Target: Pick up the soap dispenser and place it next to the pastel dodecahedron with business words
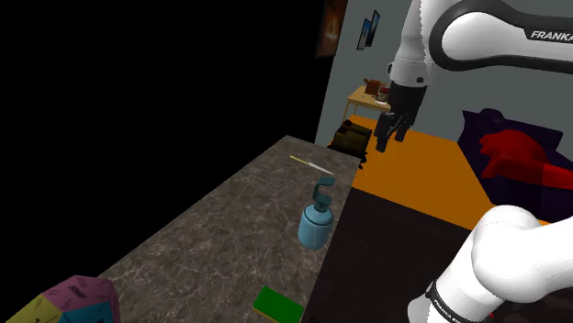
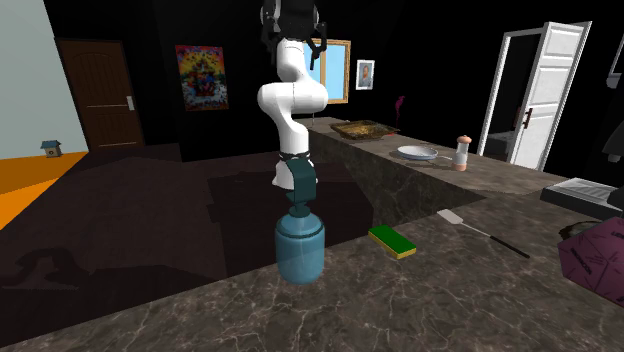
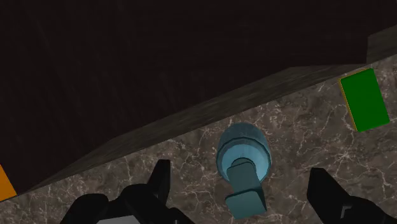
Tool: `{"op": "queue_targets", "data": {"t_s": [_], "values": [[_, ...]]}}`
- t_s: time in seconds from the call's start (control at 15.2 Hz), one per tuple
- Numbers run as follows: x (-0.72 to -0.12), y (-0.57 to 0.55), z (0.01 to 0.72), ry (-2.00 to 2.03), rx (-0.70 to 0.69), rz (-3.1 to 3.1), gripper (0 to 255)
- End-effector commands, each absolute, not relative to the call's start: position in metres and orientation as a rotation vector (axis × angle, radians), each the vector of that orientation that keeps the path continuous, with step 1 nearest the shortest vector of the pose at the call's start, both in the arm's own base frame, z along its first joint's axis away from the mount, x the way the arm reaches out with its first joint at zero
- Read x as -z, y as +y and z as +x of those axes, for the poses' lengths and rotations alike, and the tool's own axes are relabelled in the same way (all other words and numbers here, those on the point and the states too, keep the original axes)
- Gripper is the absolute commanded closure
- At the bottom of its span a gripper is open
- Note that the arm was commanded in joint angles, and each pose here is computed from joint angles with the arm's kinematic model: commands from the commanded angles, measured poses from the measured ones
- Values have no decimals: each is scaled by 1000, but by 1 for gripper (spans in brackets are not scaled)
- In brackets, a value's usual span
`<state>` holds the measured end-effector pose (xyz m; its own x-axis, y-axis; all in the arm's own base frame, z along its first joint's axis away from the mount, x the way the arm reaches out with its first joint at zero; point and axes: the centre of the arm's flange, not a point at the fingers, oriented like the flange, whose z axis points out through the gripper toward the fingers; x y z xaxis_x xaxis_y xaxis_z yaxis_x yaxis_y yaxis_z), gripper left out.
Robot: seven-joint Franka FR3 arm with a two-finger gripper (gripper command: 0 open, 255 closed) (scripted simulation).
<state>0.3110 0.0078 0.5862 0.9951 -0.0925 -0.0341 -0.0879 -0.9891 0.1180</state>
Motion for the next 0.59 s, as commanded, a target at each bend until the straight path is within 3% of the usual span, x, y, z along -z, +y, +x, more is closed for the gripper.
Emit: {"op": "queue_targets", "data": {"t_s": [0.0, 0.53], "values": [[-586, 8, 311, -137, 60, 3021, 0], [-487, -17, 321, 145, -143, 3083, 0]]}}
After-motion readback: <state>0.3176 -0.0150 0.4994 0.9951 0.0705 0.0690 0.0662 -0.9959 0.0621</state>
